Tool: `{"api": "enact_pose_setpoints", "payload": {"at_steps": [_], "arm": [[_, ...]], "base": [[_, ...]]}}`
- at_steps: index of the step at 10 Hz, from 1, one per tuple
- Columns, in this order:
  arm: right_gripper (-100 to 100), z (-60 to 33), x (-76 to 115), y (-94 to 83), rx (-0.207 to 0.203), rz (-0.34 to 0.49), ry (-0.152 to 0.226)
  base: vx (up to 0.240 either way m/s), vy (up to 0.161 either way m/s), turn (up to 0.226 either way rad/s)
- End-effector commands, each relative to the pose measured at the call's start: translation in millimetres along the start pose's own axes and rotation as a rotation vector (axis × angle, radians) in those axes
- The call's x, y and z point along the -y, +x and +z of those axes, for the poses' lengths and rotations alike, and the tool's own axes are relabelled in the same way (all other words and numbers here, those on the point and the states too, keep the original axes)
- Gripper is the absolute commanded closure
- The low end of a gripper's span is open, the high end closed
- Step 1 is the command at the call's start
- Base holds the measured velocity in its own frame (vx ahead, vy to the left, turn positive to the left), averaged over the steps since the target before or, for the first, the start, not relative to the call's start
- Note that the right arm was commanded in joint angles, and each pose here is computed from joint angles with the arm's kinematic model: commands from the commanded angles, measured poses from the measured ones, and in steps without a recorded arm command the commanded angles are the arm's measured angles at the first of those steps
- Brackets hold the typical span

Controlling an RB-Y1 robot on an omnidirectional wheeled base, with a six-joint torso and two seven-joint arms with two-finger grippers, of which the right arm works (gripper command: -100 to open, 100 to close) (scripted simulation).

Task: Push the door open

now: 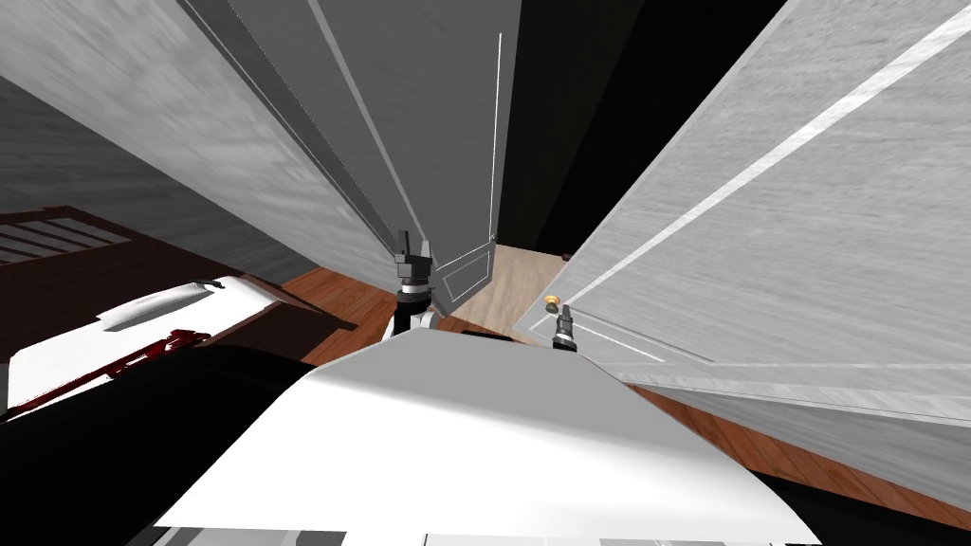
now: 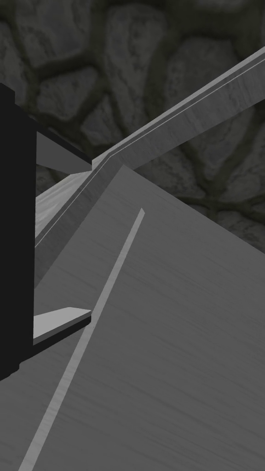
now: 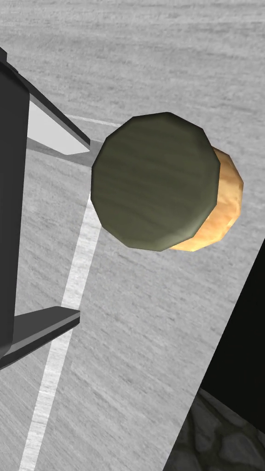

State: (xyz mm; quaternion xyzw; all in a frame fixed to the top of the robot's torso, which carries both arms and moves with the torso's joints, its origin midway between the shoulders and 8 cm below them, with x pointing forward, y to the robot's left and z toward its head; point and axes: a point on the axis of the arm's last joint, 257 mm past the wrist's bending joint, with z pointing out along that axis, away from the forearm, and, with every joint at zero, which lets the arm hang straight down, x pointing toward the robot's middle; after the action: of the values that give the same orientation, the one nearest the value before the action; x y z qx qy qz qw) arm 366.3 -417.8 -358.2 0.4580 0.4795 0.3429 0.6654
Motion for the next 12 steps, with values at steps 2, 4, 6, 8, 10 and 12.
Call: {"api": "enact_pose_setpoints", "payload": {"at_steps": [2, 4, 6, 8, 10, 12], "arm": [[-100, 0.5, 1.3, -3.5, 0.013, 0.083, 0.004], [-100, 0.6, 2.1, -6.0, 0.022, 0.133, 0.007], [-100, 0.8, 3.9, -10.8, 0.042, 0.218, 0.011], [-100, 0.8, 4.9, -13.2, 0.052, 0.281, 0.013], [-100, 0.8, 6.0, -15.6, 0.063, 0.340, 0.014], [-100, 0.7, 7.1, -17.9, 0.074, 0.395, 0.015]], "base": [[-0.027, 0.005, 0.037], [-0.045, 0.003, 0.053], [-0.052, 0.008, 0.075], [-0.040, 0.008, 0.041], [-0.034, 0.010, 0.041], [-0.051, 0.006, 0.067]]}}
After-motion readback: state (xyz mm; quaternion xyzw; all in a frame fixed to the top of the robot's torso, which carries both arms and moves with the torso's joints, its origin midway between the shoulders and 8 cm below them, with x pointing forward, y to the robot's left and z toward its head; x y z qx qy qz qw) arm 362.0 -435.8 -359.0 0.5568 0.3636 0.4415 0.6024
